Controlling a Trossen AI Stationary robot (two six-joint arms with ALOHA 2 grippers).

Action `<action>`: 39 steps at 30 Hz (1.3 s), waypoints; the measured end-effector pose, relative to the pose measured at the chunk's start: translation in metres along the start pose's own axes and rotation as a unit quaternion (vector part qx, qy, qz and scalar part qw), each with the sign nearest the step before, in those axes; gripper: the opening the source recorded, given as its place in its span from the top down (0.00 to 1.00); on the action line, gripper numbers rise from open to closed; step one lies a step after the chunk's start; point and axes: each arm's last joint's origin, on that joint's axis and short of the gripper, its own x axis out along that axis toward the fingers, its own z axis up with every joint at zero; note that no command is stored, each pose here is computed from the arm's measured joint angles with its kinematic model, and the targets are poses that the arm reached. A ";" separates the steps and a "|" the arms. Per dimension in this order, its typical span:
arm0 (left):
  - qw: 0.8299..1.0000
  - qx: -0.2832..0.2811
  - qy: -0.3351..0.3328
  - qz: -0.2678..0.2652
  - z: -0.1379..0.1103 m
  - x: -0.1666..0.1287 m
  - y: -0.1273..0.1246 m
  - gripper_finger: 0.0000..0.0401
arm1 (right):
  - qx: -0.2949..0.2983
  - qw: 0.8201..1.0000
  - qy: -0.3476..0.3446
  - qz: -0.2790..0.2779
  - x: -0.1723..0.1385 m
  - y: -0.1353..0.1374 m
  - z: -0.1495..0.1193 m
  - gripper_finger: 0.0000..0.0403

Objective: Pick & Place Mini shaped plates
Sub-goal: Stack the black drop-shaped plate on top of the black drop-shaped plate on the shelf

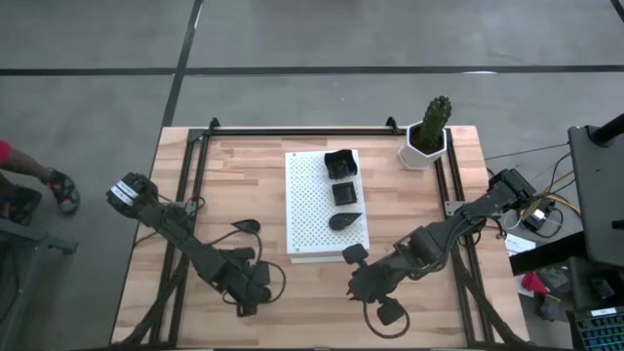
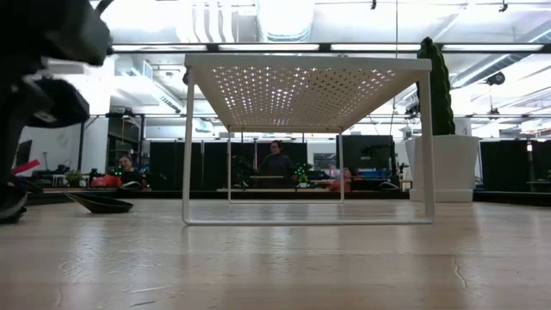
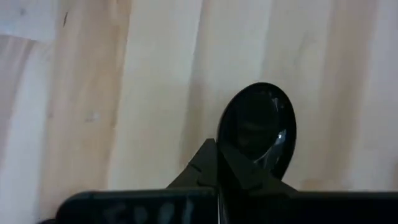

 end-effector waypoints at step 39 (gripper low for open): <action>0.768 -0.048 -0.557 0.311 0.094 -0.089 -0.032 1.00 | 0.157 0.872 -0.227 -0.405 0.019 0.003 -0.013 0.87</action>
